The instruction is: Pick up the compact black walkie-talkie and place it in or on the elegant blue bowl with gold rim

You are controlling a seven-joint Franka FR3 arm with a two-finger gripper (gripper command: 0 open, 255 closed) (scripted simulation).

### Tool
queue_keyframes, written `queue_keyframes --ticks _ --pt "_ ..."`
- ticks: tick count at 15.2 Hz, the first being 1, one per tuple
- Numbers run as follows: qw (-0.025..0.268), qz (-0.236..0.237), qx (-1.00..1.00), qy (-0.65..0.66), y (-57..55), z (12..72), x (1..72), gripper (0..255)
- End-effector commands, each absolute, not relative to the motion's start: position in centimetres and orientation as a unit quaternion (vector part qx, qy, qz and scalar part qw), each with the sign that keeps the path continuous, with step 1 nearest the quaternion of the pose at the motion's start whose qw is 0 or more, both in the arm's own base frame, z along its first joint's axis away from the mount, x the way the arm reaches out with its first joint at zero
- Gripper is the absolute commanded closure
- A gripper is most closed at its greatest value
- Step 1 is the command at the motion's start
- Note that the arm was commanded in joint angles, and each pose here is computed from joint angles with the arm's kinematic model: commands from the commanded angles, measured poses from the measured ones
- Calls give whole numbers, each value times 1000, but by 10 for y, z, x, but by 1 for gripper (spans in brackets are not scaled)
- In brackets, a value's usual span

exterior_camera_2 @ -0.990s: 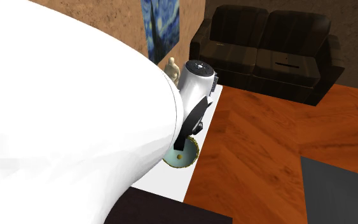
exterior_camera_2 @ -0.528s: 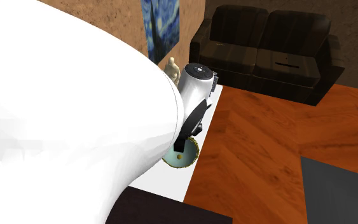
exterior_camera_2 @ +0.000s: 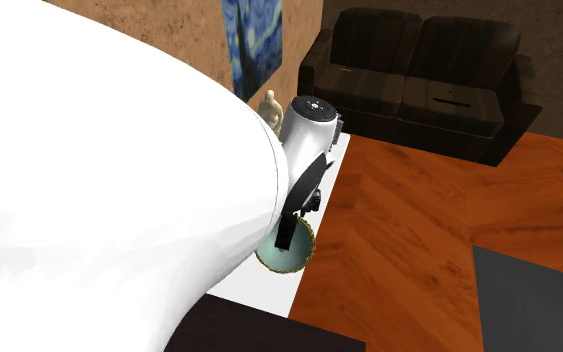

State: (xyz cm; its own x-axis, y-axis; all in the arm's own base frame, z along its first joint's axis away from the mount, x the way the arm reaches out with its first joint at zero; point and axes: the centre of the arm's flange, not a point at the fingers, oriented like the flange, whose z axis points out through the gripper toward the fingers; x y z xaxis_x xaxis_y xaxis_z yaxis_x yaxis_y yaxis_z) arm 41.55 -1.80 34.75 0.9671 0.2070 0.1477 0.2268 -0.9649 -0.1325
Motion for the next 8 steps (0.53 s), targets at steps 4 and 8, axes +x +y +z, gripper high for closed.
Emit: queue_keyframes --ticks 4,8 --pt "74 -66 -989 -110 -25 390 410 0" --pt "74 -66 -989 -110 -25 390 410 0"
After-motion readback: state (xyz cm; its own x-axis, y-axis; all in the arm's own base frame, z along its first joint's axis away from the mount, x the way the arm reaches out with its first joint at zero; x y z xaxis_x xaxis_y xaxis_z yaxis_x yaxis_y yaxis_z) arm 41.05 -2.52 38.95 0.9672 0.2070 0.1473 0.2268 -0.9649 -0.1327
